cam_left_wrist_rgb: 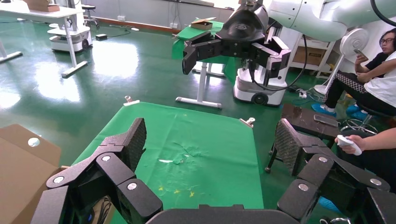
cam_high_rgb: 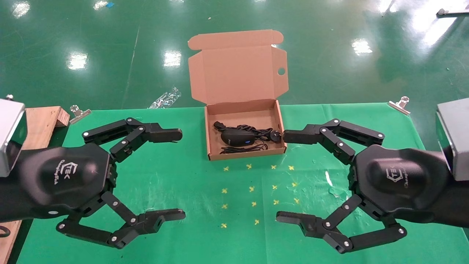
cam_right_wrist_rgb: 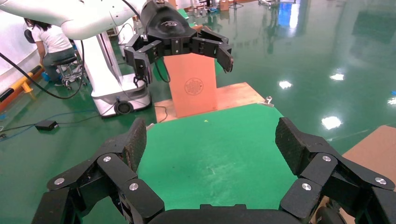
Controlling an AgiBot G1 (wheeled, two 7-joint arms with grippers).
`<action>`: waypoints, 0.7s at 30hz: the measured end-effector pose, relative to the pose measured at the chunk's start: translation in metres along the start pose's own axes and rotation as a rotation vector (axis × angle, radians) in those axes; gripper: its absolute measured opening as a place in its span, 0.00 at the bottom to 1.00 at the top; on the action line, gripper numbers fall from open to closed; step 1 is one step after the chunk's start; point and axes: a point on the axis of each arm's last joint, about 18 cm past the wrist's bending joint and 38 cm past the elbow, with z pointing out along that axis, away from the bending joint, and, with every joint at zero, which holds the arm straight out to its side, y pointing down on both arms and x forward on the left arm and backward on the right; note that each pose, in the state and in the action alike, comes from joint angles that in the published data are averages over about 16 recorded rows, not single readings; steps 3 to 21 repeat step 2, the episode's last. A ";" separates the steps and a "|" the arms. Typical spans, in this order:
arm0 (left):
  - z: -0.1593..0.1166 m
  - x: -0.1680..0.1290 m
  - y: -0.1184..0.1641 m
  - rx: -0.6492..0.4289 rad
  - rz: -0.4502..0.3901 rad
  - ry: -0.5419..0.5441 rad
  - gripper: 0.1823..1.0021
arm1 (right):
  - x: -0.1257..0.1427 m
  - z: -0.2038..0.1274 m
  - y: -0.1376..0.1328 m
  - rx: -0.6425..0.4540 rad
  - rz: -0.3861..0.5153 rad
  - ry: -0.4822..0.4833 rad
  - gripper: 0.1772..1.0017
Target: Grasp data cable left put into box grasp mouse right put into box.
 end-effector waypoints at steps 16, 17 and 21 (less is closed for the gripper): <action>0.000 0.000 0.000 -0.001 -0.001 -0.001 1.00 | 0.000 0.000 0.000 0.000 0.000 0.000 1.00; 0.000 0.000 0.000 -0.001 -0.001 -0.001 1.00 | 0.000 0.000 0.000 0.000 0.000 0.000 1.00; 0.000 0.000 0.000 -0.001 -0.001 -0.001 1.00 | 0.000 0.000 0.000 0.000 0.000 0.000 1.00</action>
